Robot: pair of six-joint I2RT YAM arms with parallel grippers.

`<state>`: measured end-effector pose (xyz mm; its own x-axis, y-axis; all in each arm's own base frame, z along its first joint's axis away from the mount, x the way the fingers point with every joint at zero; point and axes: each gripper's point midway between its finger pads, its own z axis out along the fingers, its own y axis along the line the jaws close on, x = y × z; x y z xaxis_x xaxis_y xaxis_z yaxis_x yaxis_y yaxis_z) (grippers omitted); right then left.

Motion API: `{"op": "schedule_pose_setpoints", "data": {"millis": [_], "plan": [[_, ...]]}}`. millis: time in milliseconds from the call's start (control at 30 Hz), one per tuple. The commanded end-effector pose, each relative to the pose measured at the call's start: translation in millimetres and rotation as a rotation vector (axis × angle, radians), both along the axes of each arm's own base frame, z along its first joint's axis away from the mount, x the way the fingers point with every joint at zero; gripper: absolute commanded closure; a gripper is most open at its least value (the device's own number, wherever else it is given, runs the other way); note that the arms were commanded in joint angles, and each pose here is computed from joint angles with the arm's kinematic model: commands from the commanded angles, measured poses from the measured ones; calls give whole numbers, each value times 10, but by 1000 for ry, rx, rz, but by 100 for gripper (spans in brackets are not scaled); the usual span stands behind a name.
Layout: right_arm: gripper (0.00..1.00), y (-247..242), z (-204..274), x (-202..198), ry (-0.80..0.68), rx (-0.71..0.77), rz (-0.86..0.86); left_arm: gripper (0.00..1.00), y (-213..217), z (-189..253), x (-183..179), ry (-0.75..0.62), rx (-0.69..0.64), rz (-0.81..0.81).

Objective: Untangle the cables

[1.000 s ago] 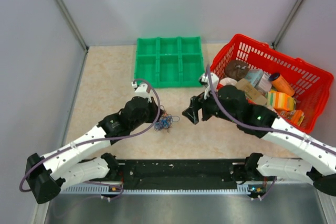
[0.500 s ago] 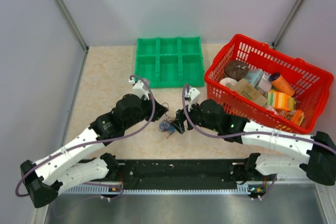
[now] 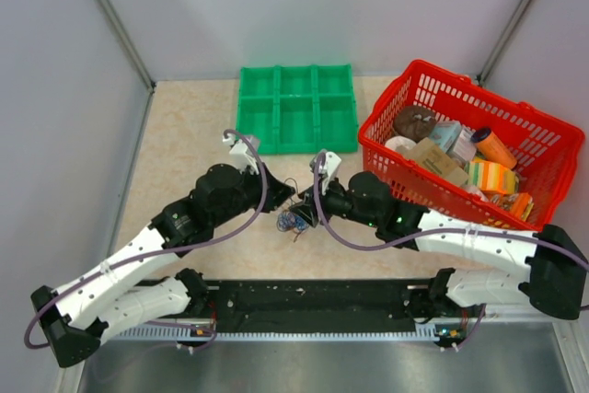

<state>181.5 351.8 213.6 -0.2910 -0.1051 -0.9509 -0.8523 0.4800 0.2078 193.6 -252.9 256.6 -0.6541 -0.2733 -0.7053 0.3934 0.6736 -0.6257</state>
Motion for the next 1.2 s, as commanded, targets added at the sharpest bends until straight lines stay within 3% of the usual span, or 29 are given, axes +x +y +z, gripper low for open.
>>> {"op": "schedule_pose_setpoints", "data": {"millis": [0, 67, 100, 167, 333, 467, 500, 533, 633, 800, 833, 867, 933, 967, 1167], "plan": [[64, 138, 58, -9, -16, 45, 24, 100, -11, 371, -2, -64, -71, -10], [93, 137, 14, 57, -10, 16, -10, 100, -4, 382, -6, -71, -69, -12], [100, 118, 10, 75, -4, 3, -22, 100, 17, 382, 5, -75, -63, -3], [100, 80, 48, 97, -5, -6, -43, 100, 75, 344, 24, -80, -40, 21], [100, -12, 240, -2, 14, 62, -43, 88, 212, 271, 90, -105, -9, 88], [99, 49, 261, -87, 48, 95, 0, 96, 213, 294, 89, -112, -17, 85], [90, 52, 232, -68, 53, 93, -8, 98, 206, 305, 79, -113, -19, 79], [89, 57, 197, -47, 57, 86, -18, 100, 196, 315, 78, -112, -22, 75], [100, 90, 114, -15, 68, 63, -29, 100, 175, 347, 55, -115, -30, 57], [100, 95, 53, 17, 78, 60, -48, 100, 175, 374, 29, -119, -39, 47], [92, 109, 46, 4, 76, 57, -33, 100, 168, 386, 16, -119, -44, 40], [73, 126, 41, -21, 70, 55, -11, 100, 152, 408, 8, -119, -52, 32], [46, 141, 31, -39, 61, 57, 6, 100, 133, 445, -7, -116, -64, 22], [38, 153, 24, -41, 57, 60, 10, 100, 126, 473, -15, -119, -67, 16], [39, 310, 93, 42, 38, 80, 19, 100, 106, 558, -27, -124, -80, 5]]}}
